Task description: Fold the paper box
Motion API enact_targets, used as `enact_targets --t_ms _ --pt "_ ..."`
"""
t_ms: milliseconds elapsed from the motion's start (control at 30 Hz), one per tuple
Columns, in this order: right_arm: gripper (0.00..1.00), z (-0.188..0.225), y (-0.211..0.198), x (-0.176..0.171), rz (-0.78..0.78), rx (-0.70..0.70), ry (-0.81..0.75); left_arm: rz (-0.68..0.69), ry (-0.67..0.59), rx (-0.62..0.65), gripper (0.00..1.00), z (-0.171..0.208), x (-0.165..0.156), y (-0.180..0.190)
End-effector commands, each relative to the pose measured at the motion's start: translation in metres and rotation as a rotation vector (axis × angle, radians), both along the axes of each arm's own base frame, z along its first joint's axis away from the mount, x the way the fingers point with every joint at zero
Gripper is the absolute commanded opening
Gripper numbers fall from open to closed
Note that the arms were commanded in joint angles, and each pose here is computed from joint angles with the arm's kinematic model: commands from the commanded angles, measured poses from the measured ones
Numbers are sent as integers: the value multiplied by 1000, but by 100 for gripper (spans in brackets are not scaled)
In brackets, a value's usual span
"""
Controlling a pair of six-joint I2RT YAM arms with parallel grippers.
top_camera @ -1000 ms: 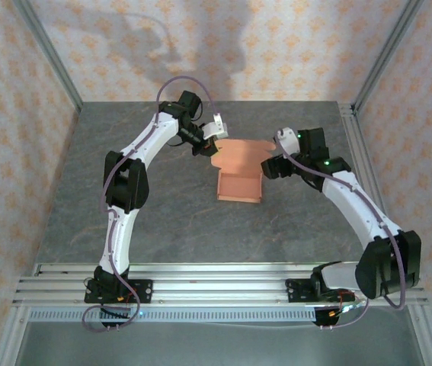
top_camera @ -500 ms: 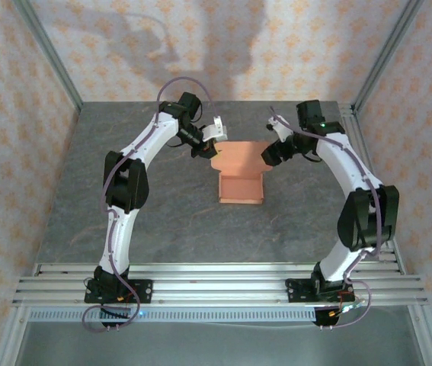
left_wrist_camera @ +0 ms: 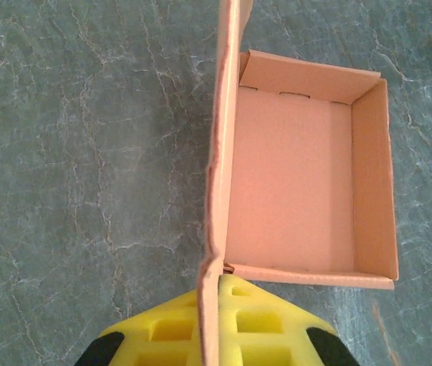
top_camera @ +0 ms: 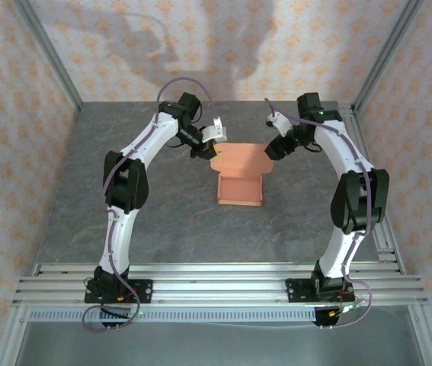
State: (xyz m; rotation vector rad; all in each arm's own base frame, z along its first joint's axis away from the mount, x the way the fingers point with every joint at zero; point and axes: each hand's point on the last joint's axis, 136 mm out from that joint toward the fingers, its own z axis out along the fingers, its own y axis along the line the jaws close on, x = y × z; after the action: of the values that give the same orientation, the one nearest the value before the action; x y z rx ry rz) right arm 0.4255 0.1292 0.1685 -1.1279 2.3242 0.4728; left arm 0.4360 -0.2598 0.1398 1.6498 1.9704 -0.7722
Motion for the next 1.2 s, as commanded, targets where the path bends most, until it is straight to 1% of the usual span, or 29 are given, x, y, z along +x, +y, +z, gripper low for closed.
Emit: enact_targets --t_ms 0,100,167,367,500,600,700,800,833,1000,1167 --pt "58 -1 7 -10 83 26 58 -3 10 18 0 12 -11 10" --pt "42 -4 8 -14 109 27 104 -2 18 7 0 13 -12 9" --pt "34 -7 8 -17 119 23 129 -5 17 -6 0 15 -12 7" --pt "30 -14 9 -24 133 30 171 1 17 -6 0 14 -10 7" --pt "24 -19 12 -25 141 31 182 1 22 -13 0 14 -10 5" --pt "17 -22 12 -24 141 23 192 0 21 -14 0 14 -10 5" --pt "17 -23 14 -25 149 26 194 3 24 -14 0 14 -10 5" --pt "22 -21 15 -25 158 32 189 5 25 -14 0 13 -9 5" --pt "22 -21 15 -26 158 32 190 6 25 -14 0 13 -8 5" --pt "16 -22 15 -27 162 35 205 7 30 -14 0 13 -8 5" --pt "18 -25 15 -26 155 38 214 10 36 -27 0 15 -8 3"
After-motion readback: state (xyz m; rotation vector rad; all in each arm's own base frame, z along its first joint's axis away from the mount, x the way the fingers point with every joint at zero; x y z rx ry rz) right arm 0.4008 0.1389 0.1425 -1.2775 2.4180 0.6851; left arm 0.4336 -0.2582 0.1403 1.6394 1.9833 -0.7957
